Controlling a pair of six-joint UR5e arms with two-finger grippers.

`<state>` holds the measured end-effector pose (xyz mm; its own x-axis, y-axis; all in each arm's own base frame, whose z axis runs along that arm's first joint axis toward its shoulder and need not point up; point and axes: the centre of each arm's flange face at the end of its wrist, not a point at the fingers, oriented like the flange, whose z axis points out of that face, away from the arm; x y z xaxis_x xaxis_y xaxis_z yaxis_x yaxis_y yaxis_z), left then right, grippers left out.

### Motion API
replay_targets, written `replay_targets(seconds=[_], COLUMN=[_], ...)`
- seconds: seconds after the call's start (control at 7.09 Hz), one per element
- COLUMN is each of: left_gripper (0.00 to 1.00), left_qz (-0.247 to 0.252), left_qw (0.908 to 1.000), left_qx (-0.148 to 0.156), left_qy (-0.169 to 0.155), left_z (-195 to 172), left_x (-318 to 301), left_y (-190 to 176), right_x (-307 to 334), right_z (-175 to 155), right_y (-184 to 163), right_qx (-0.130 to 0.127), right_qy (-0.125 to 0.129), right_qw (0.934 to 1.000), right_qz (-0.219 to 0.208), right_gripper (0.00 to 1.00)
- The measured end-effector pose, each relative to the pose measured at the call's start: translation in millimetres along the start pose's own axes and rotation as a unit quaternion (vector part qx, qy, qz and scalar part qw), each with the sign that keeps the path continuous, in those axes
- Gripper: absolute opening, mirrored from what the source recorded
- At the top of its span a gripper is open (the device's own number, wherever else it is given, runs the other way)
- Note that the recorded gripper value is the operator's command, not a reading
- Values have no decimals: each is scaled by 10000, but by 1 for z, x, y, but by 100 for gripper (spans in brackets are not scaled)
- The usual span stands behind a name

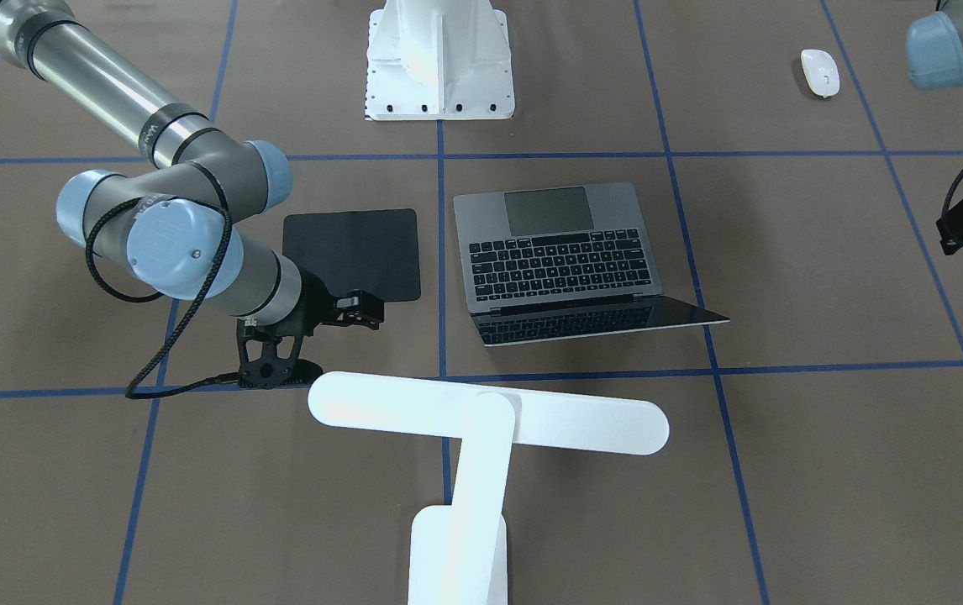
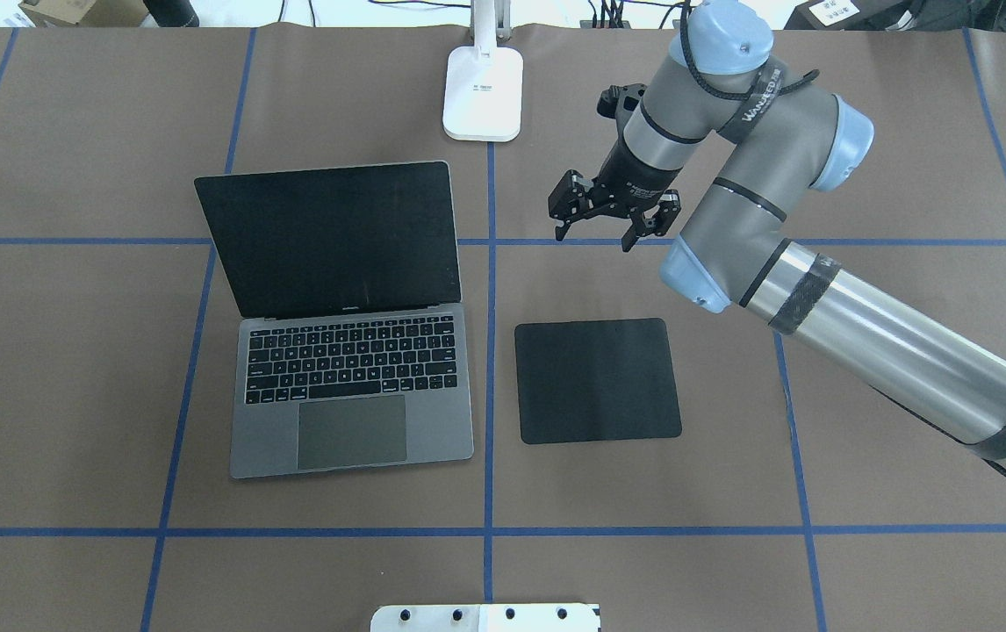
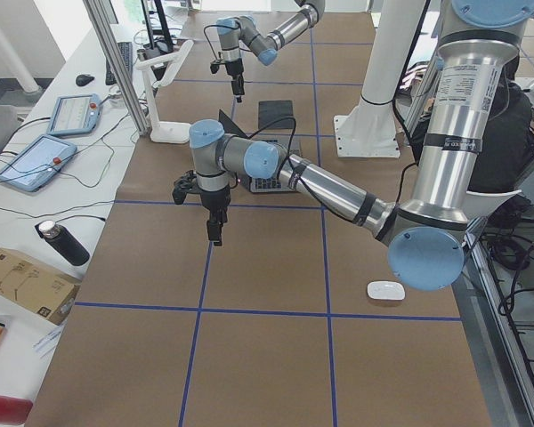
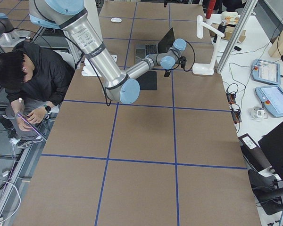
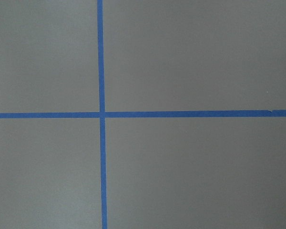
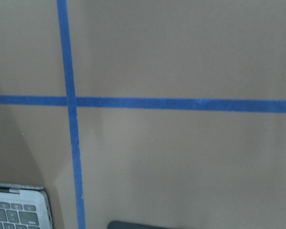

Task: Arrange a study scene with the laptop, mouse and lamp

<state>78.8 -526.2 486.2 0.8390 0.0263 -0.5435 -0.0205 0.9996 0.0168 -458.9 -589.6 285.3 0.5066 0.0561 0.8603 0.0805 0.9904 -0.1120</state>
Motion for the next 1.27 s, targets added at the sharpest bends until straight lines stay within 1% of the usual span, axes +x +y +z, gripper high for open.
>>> replay_targets(seconds=[0.28, 0.42, 0.56, 0.7, 0.85, 0.99, 1.27], left_gripper=[100, 100, 100, 100, 100, 100, 100], left_qz=[48, 34, -68, -301, -495, -595, -743], left_qw=[9995, 9990, 9983, 9969, 9953, 9946, 9937], left_qx=[47, 18, 90, 238, 311, 275, 159], left_qy=[320, 452, 563, 681, 772, 801, 826], left_z=[19, 31, 46, 64, 80, 90, 114], left_x=[-21, -35, -53, -72, -87, -94, -80], left_y=[40, 68, 101, 136, 170, 192, 220], right_x=[44, 67, 90, 114, 138, 159, 196], right_z=[-33, -50, -64, -78, -91, -99, -106], right_y=[-3, -7, -8, -7, -7, -7, -5], right_qx=[237, 354, 458, 564, 665, 717, 765], right_qy=[-20, -21, -9, 10, 41, 89, 197], right_qw=[9996, 9991, 9984, 9974, 9964, 9959, 9956], right_qz=[143, 244, 344, 447, 529, 540, 497], right_gripper=[99, 99, 99, 99, 99, 99, 99])
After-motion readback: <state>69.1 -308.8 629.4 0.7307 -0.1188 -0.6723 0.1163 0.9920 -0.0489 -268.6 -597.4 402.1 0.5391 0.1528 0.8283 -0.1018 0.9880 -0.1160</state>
